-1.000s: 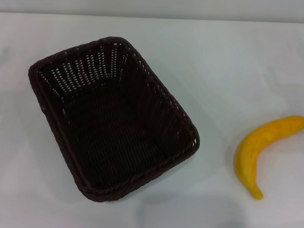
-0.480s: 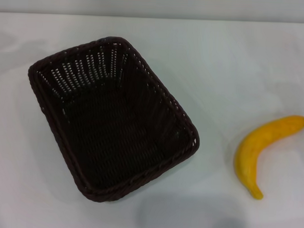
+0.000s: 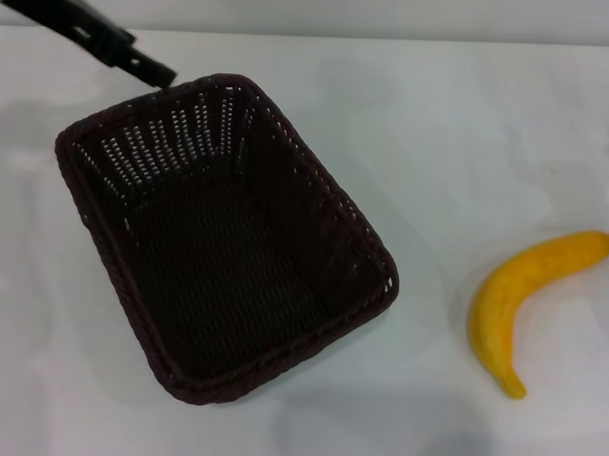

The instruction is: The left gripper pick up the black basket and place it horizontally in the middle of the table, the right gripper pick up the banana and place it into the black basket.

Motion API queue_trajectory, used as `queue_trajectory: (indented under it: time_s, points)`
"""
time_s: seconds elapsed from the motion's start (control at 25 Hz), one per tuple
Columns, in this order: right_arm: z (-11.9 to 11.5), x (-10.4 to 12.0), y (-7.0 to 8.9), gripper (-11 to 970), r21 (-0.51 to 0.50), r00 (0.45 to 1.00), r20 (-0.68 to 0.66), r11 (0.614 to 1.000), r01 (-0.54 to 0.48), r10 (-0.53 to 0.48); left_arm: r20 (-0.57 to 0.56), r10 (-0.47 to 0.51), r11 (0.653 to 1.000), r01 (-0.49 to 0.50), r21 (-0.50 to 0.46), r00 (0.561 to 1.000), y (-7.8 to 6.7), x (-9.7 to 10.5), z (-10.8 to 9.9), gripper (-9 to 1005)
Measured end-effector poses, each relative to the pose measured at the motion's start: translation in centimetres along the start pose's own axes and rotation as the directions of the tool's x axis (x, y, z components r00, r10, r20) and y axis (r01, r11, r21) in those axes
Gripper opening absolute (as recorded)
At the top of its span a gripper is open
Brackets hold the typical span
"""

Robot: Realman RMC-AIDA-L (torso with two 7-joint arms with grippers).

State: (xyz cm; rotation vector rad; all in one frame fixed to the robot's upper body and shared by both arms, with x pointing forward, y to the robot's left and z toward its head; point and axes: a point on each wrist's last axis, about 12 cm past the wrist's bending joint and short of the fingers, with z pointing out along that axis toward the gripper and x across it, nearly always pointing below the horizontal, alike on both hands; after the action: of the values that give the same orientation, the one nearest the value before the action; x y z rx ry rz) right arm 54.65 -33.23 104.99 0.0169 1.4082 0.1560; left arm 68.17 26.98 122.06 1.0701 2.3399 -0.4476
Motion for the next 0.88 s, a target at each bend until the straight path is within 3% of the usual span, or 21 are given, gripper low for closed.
queue_trajectory:
  time_s: [0.24,0.44,0.88]
  points:
    - [-0.1,0.0,-0.1,843,0.007,1.0,0.0,1.0,-0.004,0.004,0.0,0.029,0.999,-0.029,-0.015,1.0,-0.4,-0.1,1.6,858]
    - [0.0,-0.1,-0.2,843,0.009,1.0,0.008,1.0,-0.001,0.0,-0.01,0.032,0.999,-0.032,0.008,0.999,-1.0,1.1,3.6,856]
    - [0.1,-0.2,-0.2,843,0.011,1.0,0.011,1.0,-0.001,0.001,-0.015,-0.001,1.0,0.001,-0.006,1.0,-0.8,2.3,4.1,843]
